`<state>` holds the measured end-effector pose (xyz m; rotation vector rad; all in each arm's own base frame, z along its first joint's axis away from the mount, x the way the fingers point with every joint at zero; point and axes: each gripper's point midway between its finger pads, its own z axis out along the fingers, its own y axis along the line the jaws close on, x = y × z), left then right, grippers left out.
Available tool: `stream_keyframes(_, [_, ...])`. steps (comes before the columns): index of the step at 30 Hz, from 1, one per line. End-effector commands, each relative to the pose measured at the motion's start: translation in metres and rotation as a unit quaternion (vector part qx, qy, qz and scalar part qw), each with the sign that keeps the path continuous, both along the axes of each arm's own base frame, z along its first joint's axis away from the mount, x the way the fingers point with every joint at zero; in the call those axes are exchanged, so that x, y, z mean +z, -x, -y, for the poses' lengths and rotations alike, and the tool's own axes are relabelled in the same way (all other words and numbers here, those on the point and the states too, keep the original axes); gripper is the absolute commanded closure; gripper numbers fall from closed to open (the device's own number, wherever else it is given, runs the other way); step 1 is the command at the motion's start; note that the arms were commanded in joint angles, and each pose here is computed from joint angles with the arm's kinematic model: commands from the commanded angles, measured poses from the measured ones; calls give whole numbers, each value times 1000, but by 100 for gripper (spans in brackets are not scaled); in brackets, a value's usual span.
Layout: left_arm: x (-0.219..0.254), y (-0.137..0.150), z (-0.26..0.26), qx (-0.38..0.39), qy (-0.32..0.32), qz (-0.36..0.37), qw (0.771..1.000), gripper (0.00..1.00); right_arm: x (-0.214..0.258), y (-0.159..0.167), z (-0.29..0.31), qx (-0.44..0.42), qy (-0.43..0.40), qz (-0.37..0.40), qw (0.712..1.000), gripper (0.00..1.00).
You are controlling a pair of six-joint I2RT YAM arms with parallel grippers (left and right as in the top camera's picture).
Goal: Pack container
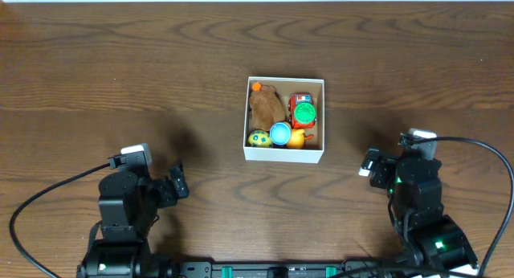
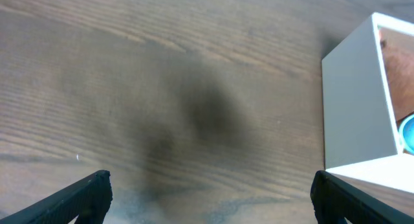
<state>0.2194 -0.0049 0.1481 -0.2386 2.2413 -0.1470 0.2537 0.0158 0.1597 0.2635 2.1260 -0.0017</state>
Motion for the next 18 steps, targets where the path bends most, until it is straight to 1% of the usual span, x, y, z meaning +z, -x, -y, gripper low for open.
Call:
stream_keyframes(1, [-2, 0, -1, 8, 7, -5, 1000, 2, 2, 1, 2, -14, -6, 9, 1000, 1])
stream_keyframes(18, [-6, 0, -1, 8, 7, -15, 1000, 2, 2, 1, 2, -14, -6, 8, 1000, 1])
